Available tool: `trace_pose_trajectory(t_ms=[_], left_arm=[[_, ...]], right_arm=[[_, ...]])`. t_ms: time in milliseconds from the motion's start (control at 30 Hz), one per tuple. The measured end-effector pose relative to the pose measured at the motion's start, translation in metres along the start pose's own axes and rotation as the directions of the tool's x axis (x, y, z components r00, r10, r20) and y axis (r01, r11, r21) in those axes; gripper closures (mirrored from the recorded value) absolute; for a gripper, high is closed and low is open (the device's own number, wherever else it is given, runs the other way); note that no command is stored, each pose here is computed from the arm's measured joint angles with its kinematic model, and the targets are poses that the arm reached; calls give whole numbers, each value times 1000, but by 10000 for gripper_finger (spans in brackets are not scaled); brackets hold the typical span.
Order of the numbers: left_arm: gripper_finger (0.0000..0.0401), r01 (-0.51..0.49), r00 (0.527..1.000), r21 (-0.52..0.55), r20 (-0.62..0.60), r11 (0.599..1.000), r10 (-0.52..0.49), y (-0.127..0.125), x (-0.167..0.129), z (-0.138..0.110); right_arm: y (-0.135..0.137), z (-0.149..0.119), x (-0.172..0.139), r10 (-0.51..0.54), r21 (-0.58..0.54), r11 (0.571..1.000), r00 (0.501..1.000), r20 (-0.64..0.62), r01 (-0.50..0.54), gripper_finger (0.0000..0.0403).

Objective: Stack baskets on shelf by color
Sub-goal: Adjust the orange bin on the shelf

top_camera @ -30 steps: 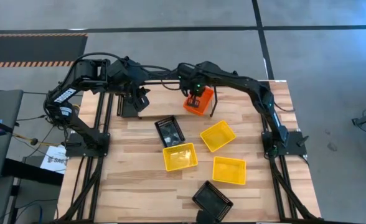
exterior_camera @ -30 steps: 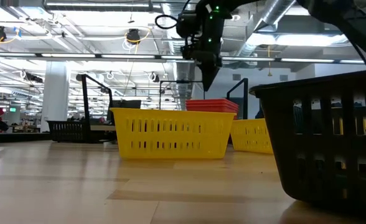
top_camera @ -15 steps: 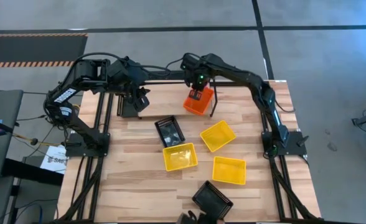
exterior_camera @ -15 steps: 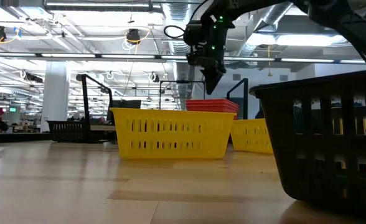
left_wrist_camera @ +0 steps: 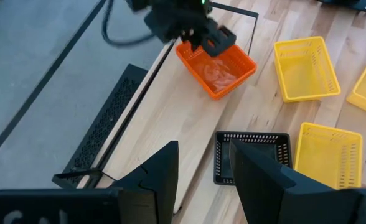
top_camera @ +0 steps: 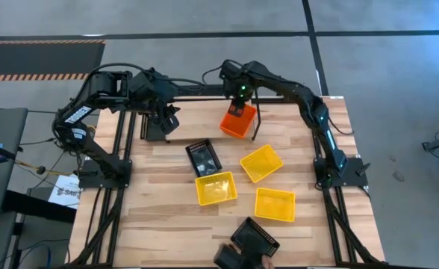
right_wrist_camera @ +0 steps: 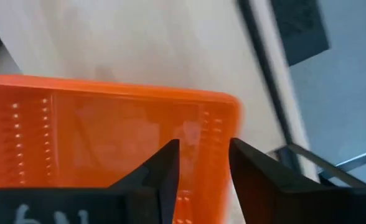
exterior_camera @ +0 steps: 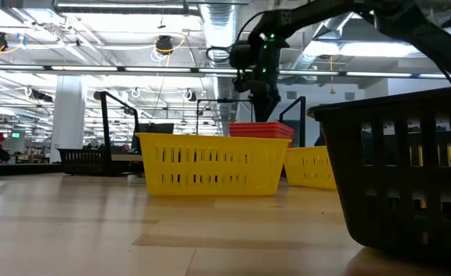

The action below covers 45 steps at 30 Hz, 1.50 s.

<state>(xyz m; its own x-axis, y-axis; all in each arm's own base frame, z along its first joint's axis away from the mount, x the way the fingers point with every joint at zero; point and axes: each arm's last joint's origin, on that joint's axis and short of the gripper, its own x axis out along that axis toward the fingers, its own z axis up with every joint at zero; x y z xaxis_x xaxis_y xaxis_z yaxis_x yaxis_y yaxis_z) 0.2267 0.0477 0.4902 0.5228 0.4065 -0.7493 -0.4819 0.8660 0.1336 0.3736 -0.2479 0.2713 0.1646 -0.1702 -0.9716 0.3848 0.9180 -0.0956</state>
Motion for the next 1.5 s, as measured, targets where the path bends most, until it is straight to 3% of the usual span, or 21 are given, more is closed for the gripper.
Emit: trace_pose_trajectory(t_ms=[200, 433, 567, 733, 1167, 1300, 1500], left_arm=[[267, 8, 1000, 0, -2, 1000, -8, 0, 0, 0], [267, 7, 1000, 1, -1, 1000, -7, 0, 0, 0], [267, -3, 1000, 10, 1, 1000, 3, 0, 0, 0], [267, -4, 1000, 10, 0, 1000, 4, 0, 0, 0], [267, -7, 1000, 1, 1, 1000, 7, 0, 0, 0], [267, -7, 1000, 0, 1, 1000, 7, 0, 0, 0], [267, -7, 1000, 0, 1, 1000, 7, 0, 0, 0]], right_arm=[[4, 3, 36, 22, -24, 999, 996, -90, -24, 234], [7, 3, 43, 27, -62, 997, 992, -121, -35, 248], [7, 3, 38, 25, -94, 995, 993, -111, -36, 291], [7, 4, 35, 23, -158, 987, 995, -101, -39, 389], [8, 13, 25, 40, -256, 966, 999, -19, -43, 400], [6, 17, 10, 29, -216, 976, 999, 24, -24, 401], [9, 13, -16, 12, -241, 971, 999, 35, -3, 372]])
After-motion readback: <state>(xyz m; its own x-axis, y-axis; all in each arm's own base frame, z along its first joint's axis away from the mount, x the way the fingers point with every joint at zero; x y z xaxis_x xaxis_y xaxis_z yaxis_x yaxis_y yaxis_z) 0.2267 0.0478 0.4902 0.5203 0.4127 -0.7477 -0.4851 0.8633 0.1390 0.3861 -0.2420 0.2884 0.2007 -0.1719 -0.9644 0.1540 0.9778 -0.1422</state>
